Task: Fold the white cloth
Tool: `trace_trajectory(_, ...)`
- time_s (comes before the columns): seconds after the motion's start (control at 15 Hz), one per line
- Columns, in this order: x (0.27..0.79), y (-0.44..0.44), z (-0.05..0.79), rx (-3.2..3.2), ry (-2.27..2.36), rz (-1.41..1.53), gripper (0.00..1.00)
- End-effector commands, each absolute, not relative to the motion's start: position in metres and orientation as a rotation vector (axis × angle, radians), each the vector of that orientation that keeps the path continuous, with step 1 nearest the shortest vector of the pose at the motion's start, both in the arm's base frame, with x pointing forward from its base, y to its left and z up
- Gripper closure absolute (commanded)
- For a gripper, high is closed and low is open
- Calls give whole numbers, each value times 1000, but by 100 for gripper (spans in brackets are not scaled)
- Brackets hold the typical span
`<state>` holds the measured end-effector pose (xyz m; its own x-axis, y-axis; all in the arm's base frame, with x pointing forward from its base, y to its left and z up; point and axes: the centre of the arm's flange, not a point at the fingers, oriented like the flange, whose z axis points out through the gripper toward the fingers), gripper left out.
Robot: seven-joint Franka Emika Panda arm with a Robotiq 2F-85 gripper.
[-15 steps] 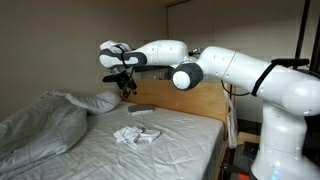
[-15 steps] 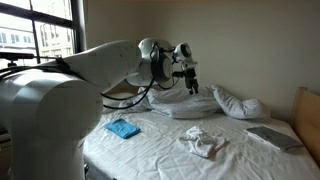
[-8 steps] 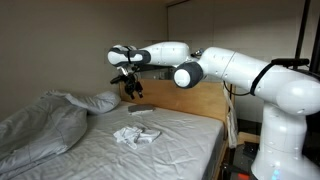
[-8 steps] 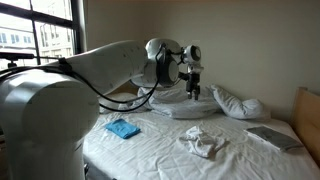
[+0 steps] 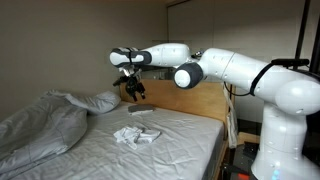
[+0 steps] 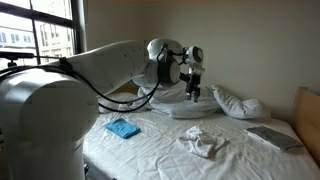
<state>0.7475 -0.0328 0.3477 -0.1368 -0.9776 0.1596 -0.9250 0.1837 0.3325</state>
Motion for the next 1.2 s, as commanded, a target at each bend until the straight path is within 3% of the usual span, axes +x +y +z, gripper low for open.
trace_trajectory(0.0,748,-33,348,1801,-2129,-218,0)
trace_trajectory(0.33,743,-54,285,1748,-2233,-307,0)
trace_trajectory(0.8,758,-64,216,1685,-2436,-190,0)
trace_trajectory(1.13,739,-80,168,1384,-2599,-205,0)
